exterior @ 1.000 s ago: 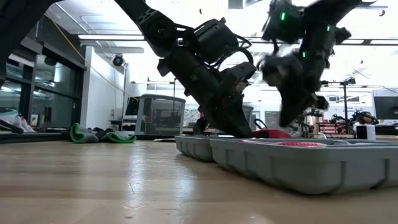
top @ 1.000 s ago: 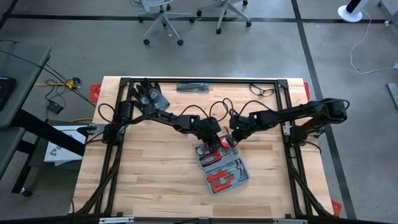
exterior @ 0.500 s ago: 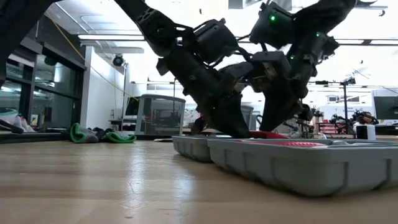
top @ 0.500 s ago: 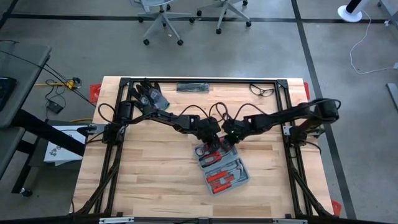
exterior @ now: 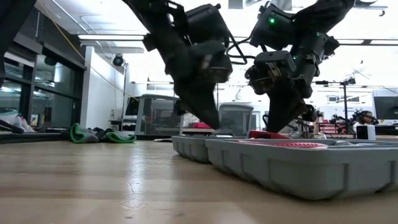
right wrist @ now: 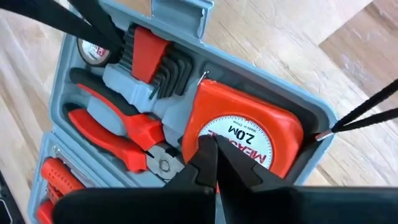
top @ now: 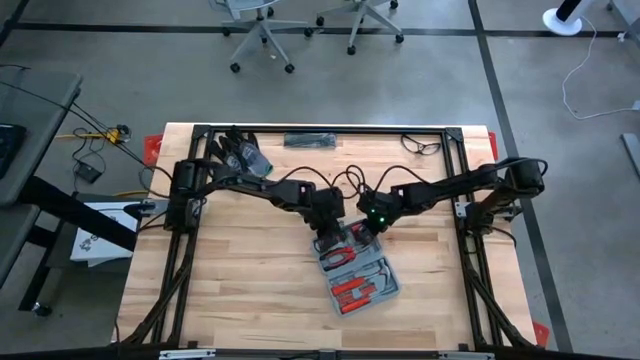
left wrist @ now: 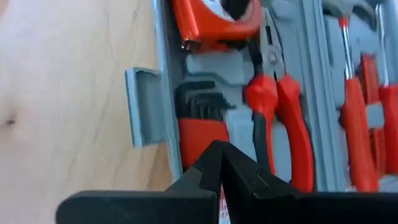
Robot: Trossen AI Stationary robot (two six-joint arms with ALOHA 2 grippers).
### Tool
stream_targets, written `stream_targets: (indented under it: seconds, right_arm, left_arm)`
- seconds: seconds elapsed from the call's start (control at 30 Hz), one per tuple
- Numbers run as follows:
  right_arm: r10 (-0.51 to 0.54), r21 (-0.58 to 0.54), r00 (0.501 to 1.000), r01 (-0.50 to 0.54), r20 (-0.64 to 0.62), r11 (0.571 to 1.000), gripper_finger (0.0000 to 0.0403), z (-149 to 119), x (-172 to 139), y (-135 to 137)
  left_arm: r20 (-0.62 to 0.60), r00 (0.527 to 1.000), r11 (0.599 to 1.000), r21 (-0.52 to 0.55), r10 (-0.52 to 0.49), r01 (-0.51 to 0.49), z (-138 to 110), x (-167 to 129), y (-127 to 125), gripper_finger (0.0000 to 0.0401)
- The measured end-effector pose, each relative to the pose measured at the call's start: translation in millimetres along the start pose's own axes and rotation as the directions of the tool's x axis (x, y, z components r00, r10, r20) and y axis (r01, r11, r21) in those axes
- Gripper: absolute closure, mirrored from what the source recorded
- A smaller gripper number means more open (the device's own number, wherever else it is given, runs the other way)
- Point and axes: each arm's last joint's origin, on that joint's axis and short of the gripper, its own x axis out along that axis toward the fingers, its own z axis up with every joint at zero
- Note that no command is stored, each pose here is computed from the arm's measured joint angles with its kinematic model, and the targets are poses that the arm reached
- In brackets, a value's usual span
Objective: Prefit tool cases
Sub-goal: Put the tape measure into the gray prefit tool case
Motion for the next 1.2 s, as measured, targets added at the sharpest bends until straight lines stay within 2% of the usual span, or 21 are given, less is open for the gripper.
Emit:
stream_targets:
  seconds: [0.13, 0.3, 0.43, 0.53, 0.63, 0.73, 0.87, 0.93, 1.1, 1.2]
  right_arm:
    - [-0.011, 0.009, 1.000, 0.011, 0.000, 1.000, 0.0403, -2, 2, -4]
    - [0.009, 0.032, 1.000, -0.009, 0.019, 0.999, 0.0403, 1, 2, -7]
    - [0.009, 0.050, 0.999, -0.011, 0.045, 0.999, 0.0403, 4, 3, -8]
    - [0.007, 0.070, 0.999, -0.010, 0.047, 0.997, 0.0403, 4, 2, -8]
    - [0.006, 0.098, 0.999, -0.010, 0.047, 0.995, 0.0403, 4, 2, -8]
    - [0.008, 0.127, 0.999, -0.013, 0.046, 0.992, 0.0403, 4, 2, -8]
    - [0.018, 0.154, 0.999, -0.023, 0.038, 0.988, 0.0403, 4, 2, -8]
    - [0.018, 0.157, 0.999, -0.024, 0.037, 0.987, 0.0403, 4, 2, -8]
    - [0.020, 0.155, 0.999, -0.026, 0.035, 0.988, 0.0403, 4, 2, -8]
    - [0.025, 0.154, 0.999, -0.030, 0.034, 0.988, 0.0403, 4, 2, -8]
  left_arm:
    - [-0.059, 0.997, 0.997, 0.054, 0.051, -0.047, -13, -1, -15, 0.0401]
    - [-0.054, 0.994, 0.995, 0.038, 0.098, -0.096, -30, 11, -18, 0.0401]
    - [-0.004, 0.994, 0.993, 0.050, 0.107, -0.107, -29, 12, -18, 0.0401]
    - [0.165, 0.985, 0.992, 0.104, 0.051, -0.069, -9, 9, -20, 0.0401]
    - [0.240, 0.971, 0.987, 0.152, 0.003, -0.041, 2, 10, -13, 0.0401]
    - [0.227, 0.974, 0.991, 0.133, -0.007, -0.024, 3, 18, 1, 0.0401]
    - [0.196, 0.978, 0.991, 0.126, -0.077, 0.053, 6, 25, 16, 0.0401]
    - [0.183, 0.981, 0.992, 0.122, -0.066, 0.044, 5, 29, 22, 0.0401]
    - [0.216, 0.965, 0.985, 0.123, -0.146, 0.121, 10, 37, 25, 0.0401]
    - [0.207, 0.967, 0.988, 0.078, -0.146, 0.133, 8, 44, 32, 0.0401]
